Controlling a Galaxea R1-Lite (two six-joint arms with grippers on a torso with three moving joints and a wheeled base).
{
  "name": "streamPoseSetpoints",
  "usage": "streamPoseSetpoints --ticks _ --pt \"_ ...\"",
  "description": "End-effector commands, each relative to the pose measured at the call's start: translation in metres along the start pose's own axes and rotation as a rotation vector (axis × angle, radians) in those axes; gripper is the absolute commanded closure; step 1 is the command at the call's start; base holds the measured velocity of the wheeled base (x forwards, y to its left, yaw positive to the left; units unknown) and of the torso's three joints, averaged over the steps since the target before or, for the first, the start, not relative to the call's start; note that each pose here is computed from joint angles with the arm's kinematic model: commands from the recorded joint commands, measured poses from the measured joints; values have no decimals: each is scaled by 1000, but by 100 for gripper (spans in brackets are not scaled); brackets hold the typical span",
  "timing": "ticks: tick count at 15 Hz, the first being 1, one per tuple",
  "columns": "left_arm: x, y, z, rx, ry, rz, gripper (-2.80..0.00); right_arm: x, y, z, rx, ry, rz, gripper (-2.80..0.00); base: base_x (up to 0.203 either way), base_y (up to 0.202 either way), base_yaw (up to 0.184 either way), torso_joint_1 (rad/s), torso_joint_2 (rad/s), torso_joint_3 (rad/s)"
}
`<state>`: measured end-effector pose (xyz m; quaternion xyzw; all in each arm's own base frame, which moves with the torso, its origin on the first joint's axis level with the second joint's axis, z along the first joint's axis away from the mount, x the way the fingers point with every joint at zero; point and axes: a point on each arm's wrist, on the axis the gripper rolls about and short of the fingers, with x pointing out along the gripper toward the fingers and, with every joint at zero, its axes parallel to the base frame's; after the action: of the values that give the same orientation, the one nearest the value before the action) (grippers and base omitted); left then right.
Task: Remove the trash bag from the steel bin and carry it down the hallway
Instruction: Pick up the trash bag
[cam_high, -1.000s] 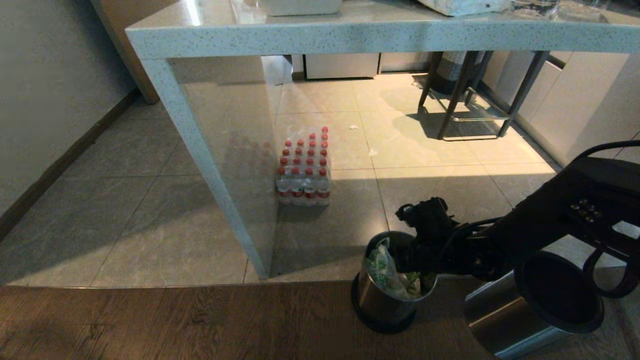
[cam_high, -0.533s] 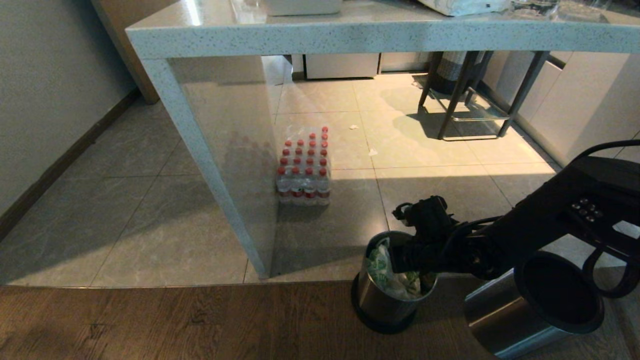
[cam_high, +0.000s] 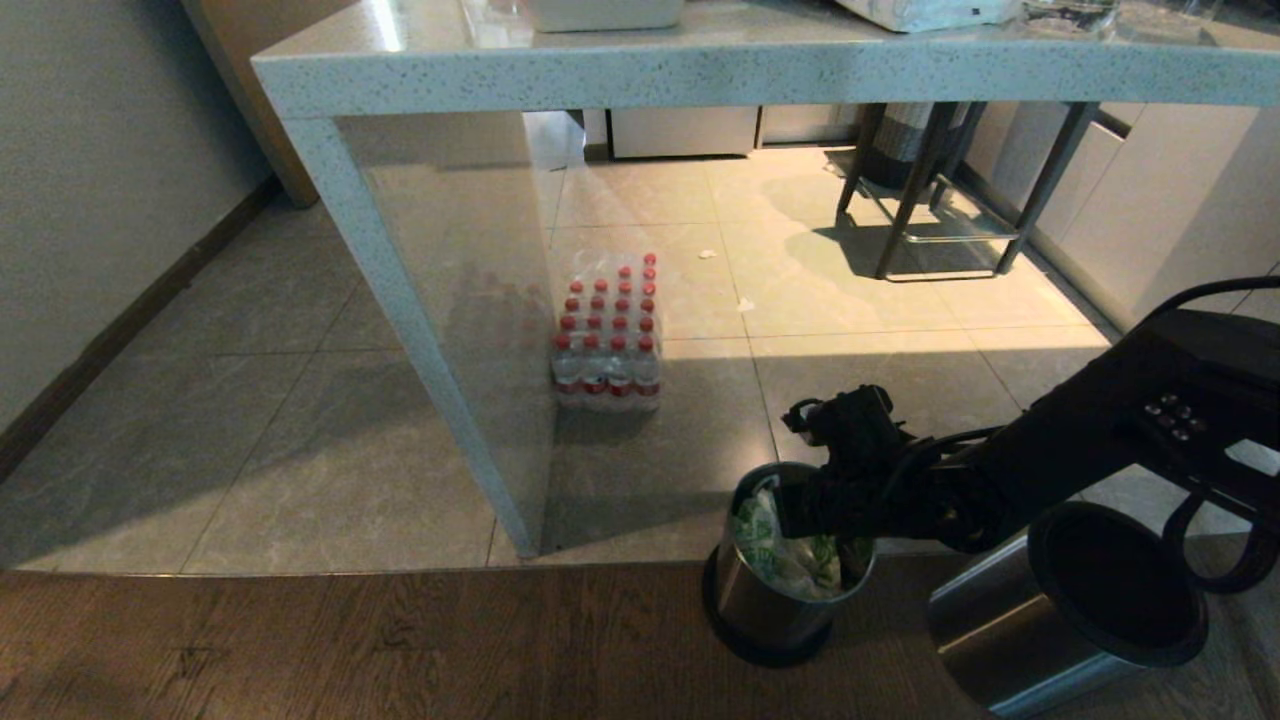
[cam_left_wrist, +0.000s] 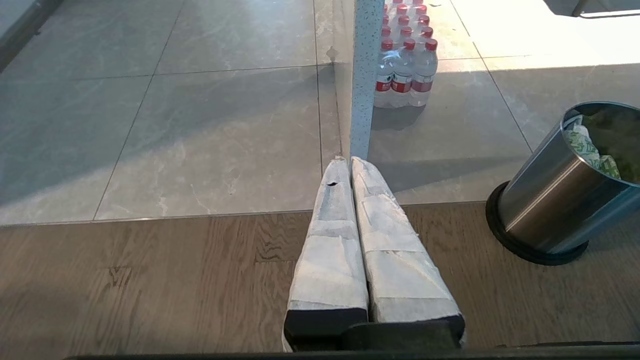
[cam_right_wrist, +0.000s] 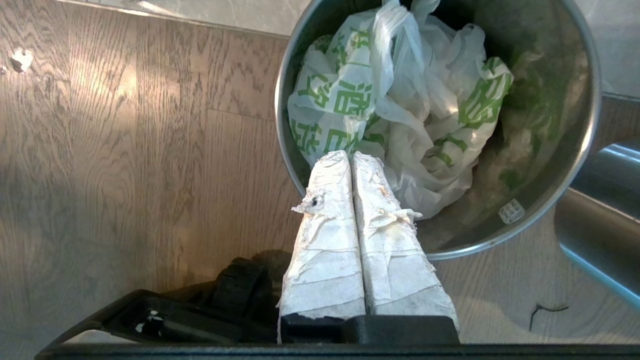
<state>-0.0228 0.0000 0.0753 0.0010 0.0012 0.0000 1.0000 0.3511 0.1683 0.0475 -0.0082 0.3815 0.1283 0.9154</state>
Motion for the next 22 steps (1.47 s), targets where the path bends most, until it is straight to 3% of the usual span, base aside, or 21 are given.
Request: streamPoseSetpoints --ticks 1,8,22 --pt "0 0 0 1 1 0 0 -1 0 2 -1 -7 1 0 0 0 0 0 0 0" --pt "0 0 0 -2 1 0 0 -3 -1 -2 4 2 -10 0 0 0 0 0 0 -9" --pt "0 0 0 -3 1 1 0 3 -4 -7 0 24 -24 0 0 0 0 3 1 -159"
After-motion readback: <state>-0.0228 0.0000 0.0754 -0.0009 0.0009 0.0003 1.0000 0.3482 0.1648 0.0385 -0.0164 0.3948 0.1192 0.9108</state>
